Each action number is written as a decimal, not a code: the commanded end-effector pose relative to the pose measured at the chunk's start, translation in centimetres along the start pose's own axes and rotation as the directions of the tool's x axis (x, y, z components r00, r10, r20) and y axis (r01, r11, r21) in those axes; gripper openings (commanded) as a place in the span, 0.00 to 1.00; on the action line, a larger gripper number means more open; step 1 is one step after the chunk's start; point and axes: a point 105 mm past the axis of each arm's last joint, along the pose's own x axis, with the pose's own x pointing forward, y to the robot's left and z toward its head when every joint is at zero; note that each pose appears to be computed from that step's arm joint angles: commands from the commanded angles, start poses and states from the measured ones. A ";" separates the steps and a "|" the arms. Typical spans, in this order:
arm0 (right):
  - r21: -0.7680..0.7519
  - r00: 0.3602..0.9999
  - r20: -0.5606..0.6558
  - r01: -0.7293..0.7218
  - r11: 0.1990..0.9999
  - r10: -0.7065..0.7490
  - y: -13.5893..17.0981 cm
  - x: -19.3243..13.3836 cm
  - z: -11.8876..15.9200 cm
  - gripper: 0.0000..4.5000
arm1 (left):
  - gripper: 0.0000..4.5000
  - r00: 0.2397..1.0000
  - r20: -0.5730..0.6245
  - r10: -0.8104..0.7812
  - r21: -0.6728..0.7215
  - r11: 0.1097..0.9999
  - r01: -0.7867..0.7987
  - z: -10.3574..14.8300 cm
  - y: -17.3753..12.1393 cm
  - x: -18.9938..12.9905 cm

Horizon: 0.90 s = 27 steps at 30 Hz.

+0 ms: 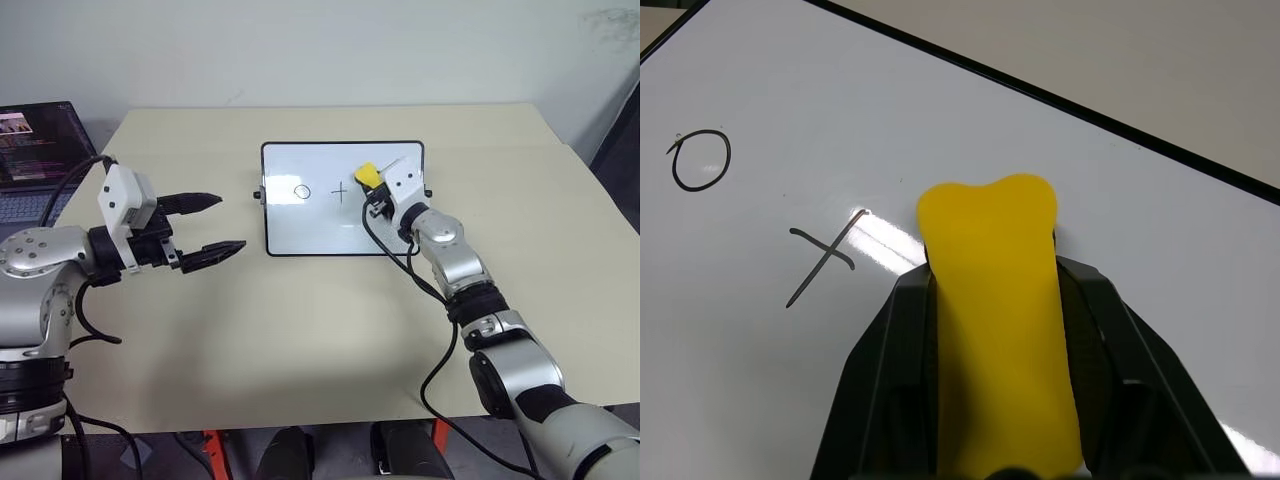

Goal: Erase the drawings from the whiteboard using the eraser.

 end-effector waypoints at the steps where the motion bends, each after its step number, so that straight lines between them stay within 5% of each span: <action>1: -0.013 1.000 -0.025 0.002 1.000 -0.003 -0.3 -0.5 -0.4 0.28 | 1.00 0.999 0.030 0.014 0.051 0.999 -0.016 1.6 0.2 -0.3; 27: 0.012 0.964 -0.262 0.055 0.998 -0.050 -1.4 -7.7 -6.8 0.28 | 1.00 0.998 0.051 -0.026 0.046 0.999 0.023 1.8 0.3 1.1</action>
